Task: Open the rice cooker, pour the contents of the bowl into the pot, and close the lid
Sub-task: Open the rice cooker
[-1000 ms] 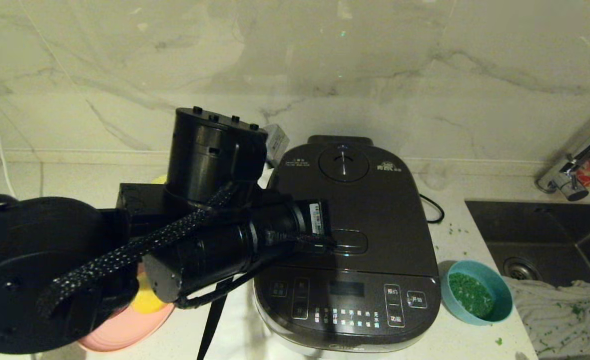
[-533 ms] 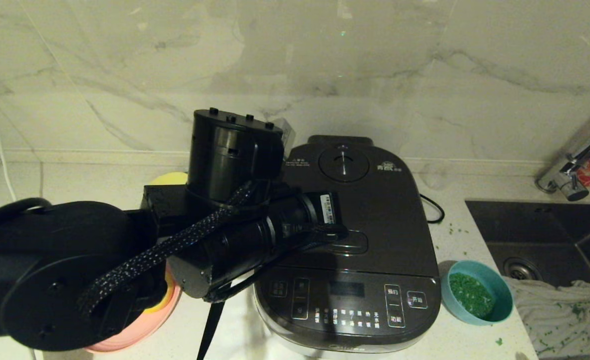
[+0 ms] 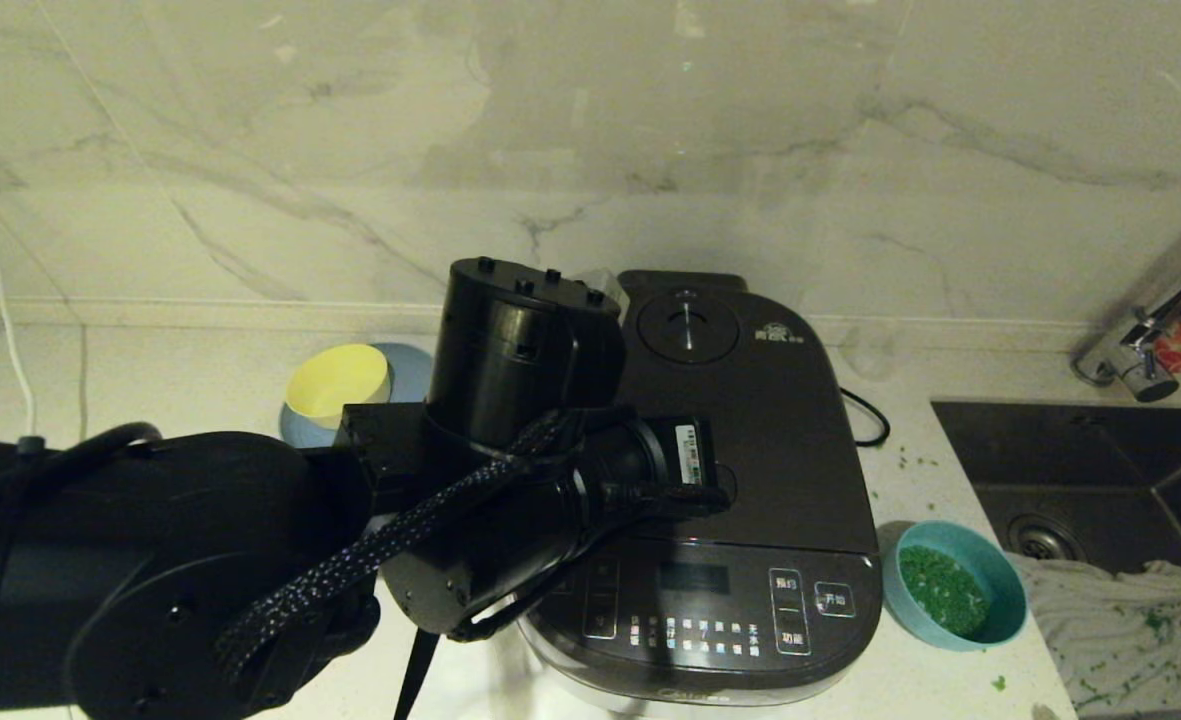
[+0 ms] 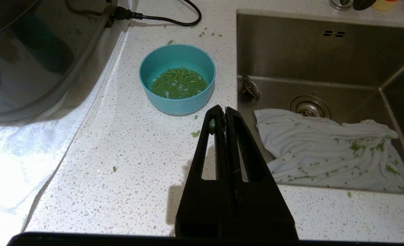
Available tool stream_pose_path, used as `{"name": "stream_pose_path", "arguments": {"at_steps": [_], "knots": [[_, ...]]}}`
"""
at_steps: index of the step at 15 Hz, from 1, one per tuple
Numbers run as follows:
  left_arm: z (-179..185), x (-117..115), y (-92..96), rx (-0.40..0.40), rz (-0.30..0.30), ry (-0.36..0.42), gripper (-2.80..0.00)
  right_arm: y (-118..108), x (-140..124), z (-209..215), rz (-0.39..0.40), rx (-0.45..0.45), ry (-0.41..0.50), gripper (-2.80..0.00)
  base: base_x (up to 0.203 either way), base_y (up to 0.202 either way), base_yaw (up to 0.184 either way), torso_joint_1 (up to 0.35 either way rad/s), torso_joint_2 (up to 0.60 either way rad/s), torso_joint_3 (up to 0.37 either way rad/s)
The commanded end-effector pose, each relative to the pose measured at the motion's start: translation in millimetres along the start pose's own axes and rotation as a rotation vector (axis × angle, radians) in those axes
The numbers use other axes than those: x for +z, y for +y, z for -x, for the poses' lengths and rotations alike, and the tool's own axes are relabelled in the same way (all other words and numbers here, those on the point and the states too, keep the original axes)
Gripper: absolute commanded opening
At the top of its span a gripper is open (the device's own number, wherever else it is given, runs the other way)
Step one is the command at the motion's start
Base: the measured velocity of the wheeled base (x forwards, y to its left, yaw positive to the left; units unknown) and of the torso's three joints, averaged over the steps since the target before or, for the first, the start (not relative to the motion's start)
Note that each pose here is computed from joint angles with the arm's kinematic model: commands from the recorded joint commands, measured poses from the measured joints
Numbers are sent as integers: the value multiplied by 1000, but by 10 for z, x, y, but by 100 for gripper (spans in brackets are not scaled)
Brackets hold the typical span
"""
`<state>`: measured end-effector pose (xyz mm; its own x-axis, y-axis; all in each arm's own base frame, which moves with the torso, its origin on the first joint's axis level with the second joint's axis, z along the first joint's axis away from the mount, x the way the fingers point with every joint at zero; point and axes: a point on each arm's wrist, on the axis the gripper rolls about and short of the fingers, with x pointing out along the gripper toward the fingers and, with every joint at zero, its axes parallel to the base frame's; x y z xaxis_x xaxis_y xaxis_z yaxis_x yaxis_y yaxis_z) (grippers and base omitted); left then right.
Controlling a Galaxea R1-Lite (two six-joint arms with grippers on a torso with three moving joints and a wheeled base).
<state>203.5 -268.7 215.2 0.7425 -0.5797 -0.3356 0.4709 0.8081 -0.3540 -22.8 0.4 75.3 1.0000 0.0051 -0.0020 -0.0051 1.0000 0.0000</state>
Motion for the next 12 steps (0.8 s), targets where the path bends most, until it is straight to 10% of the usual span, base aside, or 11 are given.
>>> {"name": "stream_pose_path", "arguments": {"at_steps": [1,12], "knots": [[8,15,-3,9,3,-12,-280,0,0,-1,0,1,1,-280,0,0,0,0,0,0],[105,13,46,26,26,-15,-280,0,0,-1,0,0,1,-280,0,0,0,0,0,0]]}}
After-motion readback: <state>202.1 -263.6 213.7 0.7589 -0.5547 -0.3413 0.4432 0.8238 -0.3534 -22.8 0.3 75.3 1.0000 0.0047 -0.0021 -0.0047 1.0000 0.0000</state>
